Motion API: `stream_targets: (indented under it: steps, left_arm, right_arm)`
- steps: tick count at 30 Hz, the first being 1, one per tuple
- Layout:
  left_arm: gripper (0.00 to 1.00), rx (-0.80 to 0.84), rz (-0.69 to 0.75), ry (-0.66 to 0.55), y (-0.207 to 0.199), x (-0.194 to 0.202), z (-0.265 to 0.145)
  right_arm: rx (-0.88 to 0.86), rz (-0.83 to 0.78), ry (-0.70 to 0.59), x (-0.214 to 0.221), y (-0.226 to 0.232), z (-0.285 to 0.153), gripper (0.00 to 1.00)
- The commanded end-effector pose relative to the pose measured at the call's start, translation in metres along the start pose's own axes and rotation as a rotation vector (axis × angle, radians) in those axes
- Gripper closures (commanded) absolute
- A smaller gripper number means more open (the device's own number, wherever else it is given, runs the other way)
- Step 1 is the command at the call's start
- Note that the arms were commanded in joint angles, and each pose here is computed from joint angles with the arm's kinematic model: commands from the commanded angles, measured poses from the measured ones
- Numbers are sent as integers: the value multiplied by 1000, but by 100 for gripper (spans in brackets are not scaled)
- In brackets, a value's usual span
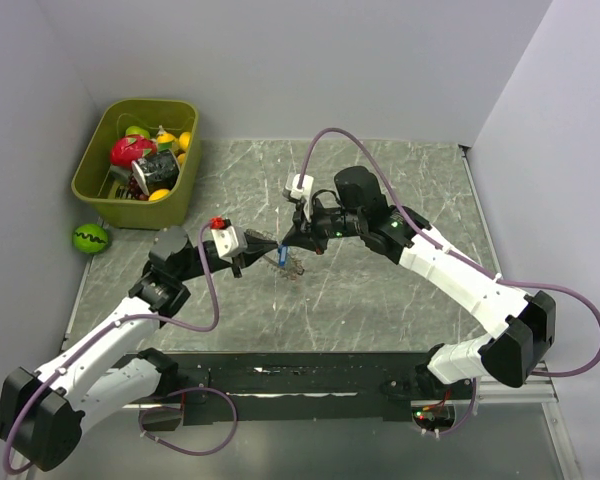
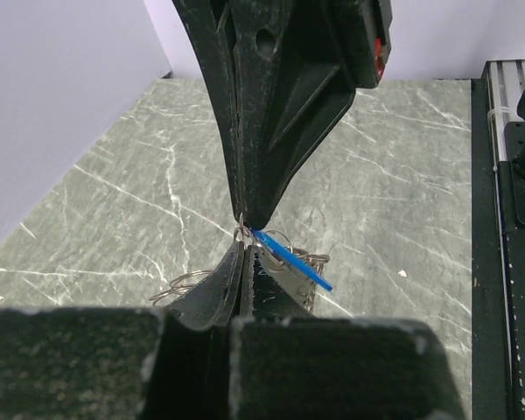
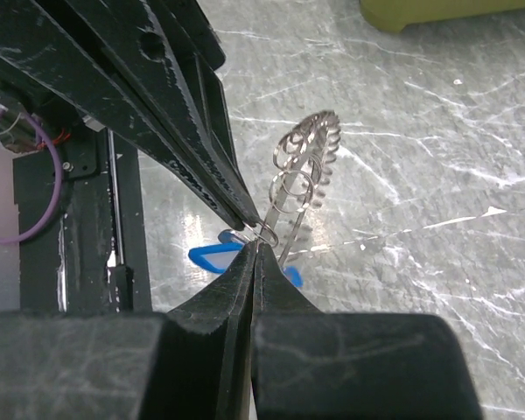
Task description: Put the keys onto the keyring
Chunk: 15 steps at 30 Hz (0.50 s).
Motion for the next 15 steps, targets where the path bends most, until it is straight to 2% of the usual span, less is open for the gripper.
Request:
stream_targets:
  steps: [1, 15]
  left_arm:
    - [99, 29, 118, -126, -3, -44, -2]
    - [99, 78, 144, -180, -14, -50, -4]
  right_arm:
    - [50, -13, -33, -5, -11, -3, 100]
    - [-8, -6, -63, -3, -7, -7, 100]
Point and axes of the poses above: each gripper's point midway between its finger pads, its own z axis out along the fingers, its own y axis along the line the jaws close on, x = y × z, the point moved 1 cm from there along -z, back along the fingers, and after that the axes turned 3 degrees about z, right-handed, at the moved point
